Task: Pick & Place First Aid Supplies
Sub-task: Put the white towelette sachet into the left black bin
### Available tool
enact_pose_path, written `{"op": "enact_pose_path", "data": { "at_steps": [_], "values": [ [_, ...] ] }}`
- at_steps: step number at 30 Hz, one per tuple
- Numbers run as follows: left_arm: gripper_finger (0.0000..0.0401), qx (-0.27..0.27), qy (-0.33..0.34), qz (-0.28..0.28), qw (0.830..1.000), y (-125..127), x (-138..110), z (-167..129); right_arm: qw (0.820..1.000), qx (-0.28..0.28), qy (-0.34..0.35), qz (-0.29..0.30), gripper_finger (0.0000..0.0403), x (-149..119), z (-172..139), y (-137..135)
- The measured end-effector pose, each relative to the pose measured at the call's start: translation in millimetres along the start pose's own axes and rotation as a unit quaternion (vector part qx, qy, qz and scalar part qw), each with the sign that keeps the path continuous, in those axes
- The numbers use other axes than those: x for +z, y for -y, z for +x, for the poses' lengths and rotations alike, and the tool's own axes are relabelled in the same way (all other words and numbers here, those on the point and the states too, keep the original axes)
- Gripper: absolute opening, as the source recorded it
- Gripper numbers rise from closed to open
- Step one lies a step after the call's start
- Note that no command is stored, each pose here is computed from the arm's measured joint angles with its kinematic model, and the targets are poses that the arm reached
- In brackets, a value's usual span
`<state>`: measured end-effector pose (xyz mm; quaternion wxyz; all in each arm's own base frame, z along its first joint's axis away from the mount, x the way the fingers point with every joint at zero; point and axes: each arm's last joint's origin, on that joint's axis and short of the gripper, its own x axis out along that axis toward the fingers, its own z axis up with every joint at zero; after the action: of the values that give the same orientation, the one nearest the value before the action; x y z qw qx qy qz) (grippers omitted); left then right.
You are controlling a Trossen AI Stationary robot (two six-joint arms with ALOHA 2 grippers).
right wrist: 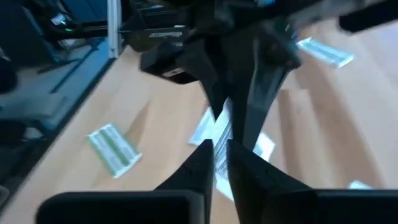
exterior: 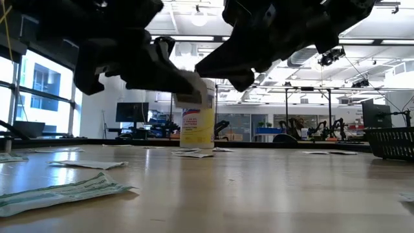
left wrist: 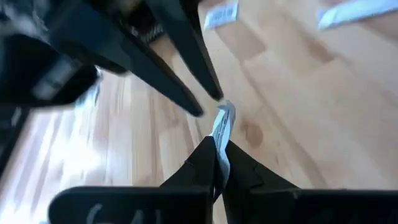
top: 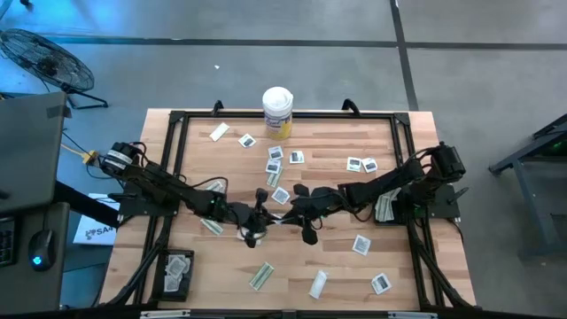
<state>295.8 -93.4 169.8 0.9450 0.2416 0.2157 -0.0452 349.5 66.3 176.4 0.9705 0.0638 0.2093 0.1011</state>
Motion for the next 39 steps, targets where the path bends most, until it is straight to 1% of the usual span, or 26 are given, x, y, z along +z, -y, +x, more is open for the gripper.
{"op": "enact_pose_path", "data": {
  "at_steps": [3, 6, 9, 12, 15, 16, 17, 18, 19, 21, 23, 24, 25, 26, 29, 32, 37, 39],
  "values": [
    [0.0009, 0.0, -0.055, -0.022, 0.998, 4, 8, -5, 0.999, -0.021, 0.011, -0.042, 0.0069, 5, -3, 0],
    [0.0005, -0.006, -0.102, -0.027, 0.994, 14, 26, -19, 0.994, -0.065, 0.033, -0.078, 0.0093, 12, -7, 1],
    [0.0004, -0.014, -0.16, -0.035, 0.986, 28, 43, -39, 0.988, -0.117, 0.045, -0.094, 0.0109, 17, -11, 5],
    [0.0005, -0.023, -0.214, -0.067, 0.974, 42, 61, -65, 0.984, -0.138, 0.041, -0.104, 0.0114, 17, -12, 11],
    [0.0005, -0.03, -0.267, -0.13, 0.955, 54, 78, -95, 0.983, -0.133, 0.04, -0.121, 0.0113, 19, -13, 19],
    [0.0005, -0.037, -0.288, -0.158, 0.944, 58, 81, -105, 0.983, -0.13, 0.039, -0.123, 0.0113, 20, -13, 22],
    [0.0005, -0.046, -0.31, -0.193, 0.93, 62, 84, -114, 0.983, -0.128, 0.041, -0.123, 0.0113, 20, -13, 25],
    [0.0005, -0.056, -0.337, -0.23, 0.911, 67, 85, -122, 0.983, -0.129, 0.046, -0.122, 0.0114, 22, -14, 28],
    [0.0005, -0.064, -0.37, -0.267, 0.887, 72, 84, -131, 0.983, -0.129, 0.051, -0.119, 0.0114, 23, -14, 31],
    [0.0005, -0.07, -0.433, -0.338, 0.833, 85, 81, -148, 0.984, -0.131, 0.054, -0.112, 0.0114, 24, -15, 37],
    [0.0005, -0.062, -0.485, -0.389, 0.781, 97, 77, -163, 0.984, -0.13, 0.054, -0.109, 0.0114, 25, -16, 43],
    [0.0005, -0.052, -0.502, -0.407, 0.761, 103, 75, -170, 0.984, -0.131, 0.056, -0.108, 0.0114, 25, -17, 45],
    [0.0005, -0.039, -0.515, -0.42, 0.746, 107, 72, -175, 0.984, -0.133, 0.058, -0.107, 0.0114, 26, -17, 47],
    [0.0005, -0.025, -0.523, -0.429, 0.736, 112, 68, -180, 0.984, -0.135, 0.057, -0.106, 0.0114, 26, -17, 49],
    [0.0005, 0.006, -0.534, -0.452, 0.714, 122, 58, -191, 0.983, -0.138, 0.058, -0.102, 0.0114, 27, -19, 55],
    [0.0005, 0.031, -0.556, -0.453, 0.696, 130, 42, -197, 0.984, -0.136, 0.059, -0.102, 0.0114, 27, -19, 57],
    [0.0006, 0.079, -0.583, -0.453, 0.67, 133, 18, -196, 0.983, -0.135, 0.071, -0.102, 0.0114, 29, -19, 56],
    [0.0014, 0.087, -0.585, -0.451, 0.668, 132, 13, -195, 0.983, -0.134, 0.074, -0.103, 0.0114, 30, -19, 56]
  ]
}}
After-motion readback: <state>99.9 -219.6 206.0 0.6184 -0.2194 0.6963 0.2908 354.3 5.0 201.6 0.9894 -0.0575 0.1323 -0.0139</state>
